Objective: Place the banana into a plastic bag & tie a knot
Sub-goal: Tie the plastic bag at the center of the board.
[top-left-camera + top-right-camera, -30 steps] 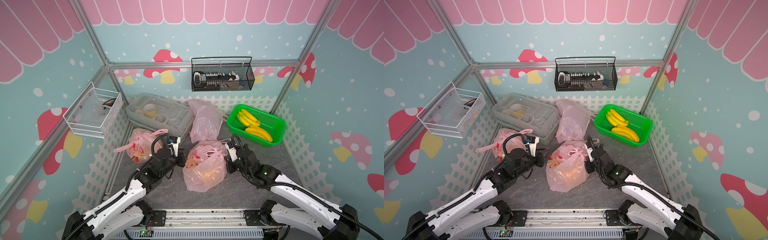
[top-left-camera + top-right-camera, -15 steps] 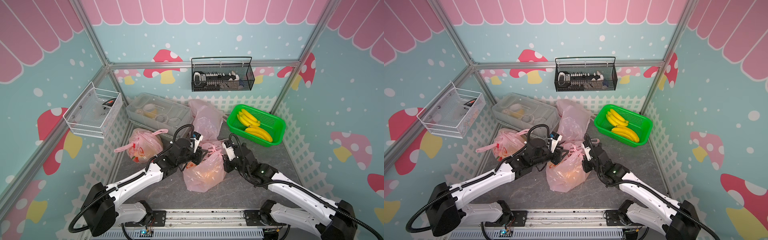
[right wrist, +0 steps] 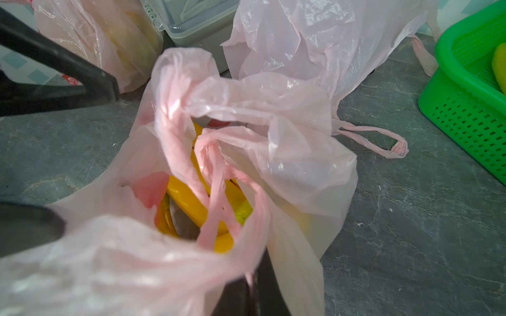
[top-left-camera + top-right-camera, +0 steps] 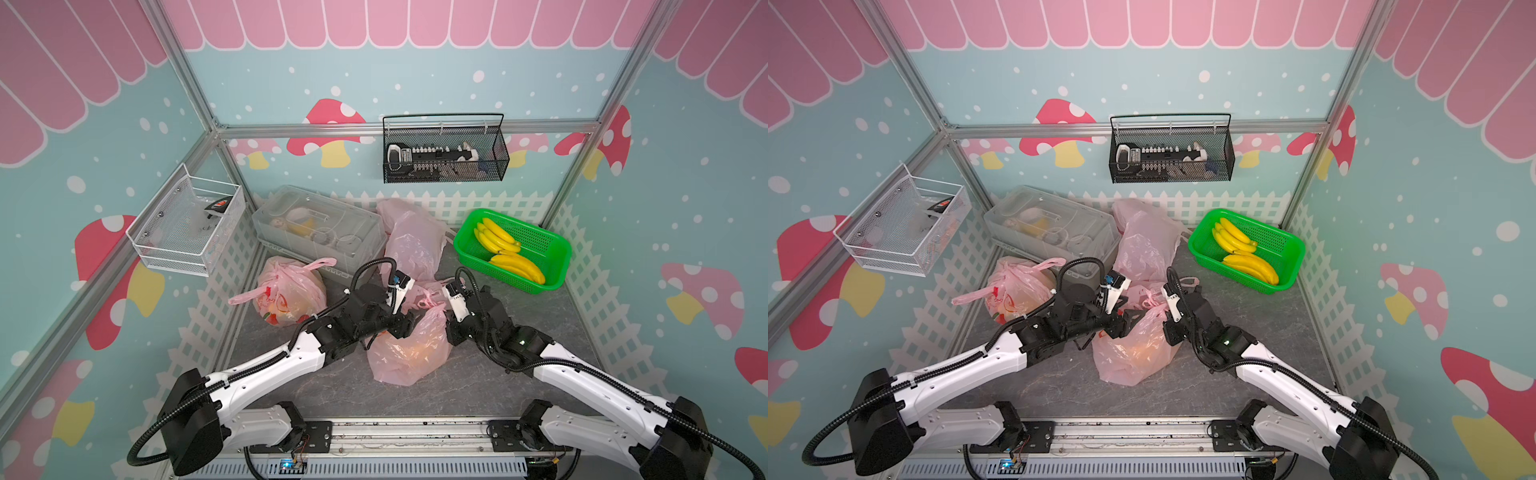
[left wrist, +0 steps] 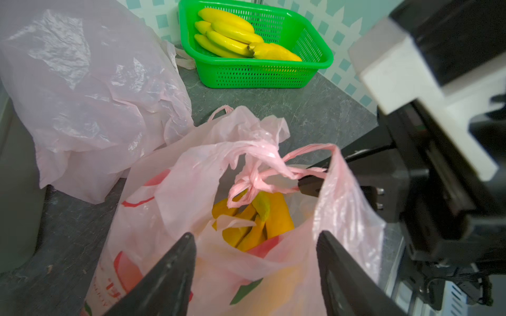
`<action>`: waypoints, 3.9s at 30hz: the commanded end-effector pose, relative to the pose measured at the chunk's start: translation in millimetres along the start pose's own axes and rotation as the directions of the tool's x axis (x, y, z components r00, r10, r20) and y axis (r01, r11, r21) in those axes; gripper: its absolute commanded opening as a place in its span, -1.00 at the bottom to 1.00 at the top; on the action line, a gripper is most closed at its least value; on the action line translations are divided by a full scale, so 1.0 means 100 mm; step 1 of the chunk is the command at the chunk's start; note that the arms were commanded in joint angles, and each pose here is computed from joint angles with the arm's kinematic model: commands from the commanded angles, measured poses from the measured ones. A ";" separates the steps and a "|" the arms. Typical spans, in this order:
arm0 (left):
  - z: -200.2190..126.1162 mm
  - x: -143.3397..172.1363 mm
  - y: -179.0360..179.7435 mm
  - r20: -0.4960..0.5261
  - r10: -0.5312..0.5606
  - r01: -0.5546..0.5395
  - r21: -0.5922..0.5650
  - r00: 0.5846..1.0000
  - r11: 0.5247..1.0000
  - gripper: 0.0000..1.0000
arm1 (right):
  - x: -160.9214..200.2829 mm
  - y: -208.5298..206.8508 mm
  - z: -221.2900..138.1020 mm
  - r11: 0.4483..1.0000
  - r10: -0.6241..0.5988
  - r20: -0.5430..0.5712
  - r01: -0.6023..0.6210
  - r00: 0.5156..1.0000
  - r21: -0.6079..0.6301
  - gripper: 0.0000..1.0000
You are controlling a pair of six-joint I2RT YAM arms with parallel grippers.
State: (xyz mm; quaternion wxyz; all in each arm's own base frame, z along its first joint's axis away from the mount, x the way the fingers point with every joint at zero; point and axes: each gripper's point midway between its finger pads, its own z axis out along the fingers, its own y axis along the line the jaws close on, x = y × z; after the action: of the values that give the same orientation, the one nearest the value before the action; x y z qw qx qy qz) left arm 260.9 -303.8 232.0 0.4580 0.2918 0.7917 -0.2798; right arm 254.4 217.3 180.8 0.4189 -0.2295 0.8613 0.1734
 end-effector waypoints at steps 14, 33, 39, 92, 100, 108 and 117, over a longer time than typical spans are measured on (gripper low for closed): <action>0.18 -0.18 -0.25 -0.040 0.024 -0.023 0.023 0.999 0.999 0.66 | -0.28 0.10 -0.15 0.999 -0.006 0.095 0.011 0.995 -0.052 -1.00; 0.44 -0.04 -0.15 -0.107 0.050 -0.058 -0.077 0.993 0.995 -0.66 | -0.31 0.18 -0.20 0.994 0.010 0.119 0.002 0.993 -0.106 -0.98; 0.37 -0.05 -0.13 -0.081 0.060 -0.067 -0.080 0.995 0.995 -0.81 | -0.35 0.17 -0.35 0.995 0.022 0.130 -0.008 0.991 -0.103 -0.52; 0.07 0.00 -0.29 0.020 0.056 -0.056 -0.016 0.998 0.998 -0.12 | -0.62 0.25 0.12 0.810 0.549 0.018 -0.527 0.835 -0.258 -1.00; -0.21 -0.04 0.23 0.068 -0.080 0.087 -0.110 0.994 0.990 -0.12 | -0.69 0.31 -0.04 0.823 0.490 0.052 -0.442 0.870 -0.357 -1.00; -0.03 -0.01 0.15 0.021 -0.067 0.067 -0.030 0.998 0.997 -0.27 | -0.74 0.38 -0.09 0.818 0.470 0.060 -0.410 0.880 -0.404 -1.00; 0.08 0.06 0.15 0.005 -0.045 0.046 -0.025 0.999 0.999 -0.25 | -0.74 0.42 -0.07 0.818 0.457 0.056 -0.395 0.888 -0.419 -1.00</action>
State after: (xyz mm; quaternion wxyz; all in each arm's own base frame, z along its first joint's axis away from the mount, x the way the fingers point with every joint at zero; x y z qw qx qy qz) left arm 270.1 -290.7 213.2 0.4478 0.2573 0.8113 -0.2740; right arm 268.6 264.9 242.7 0.3686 -0.0838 0.8145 0.4401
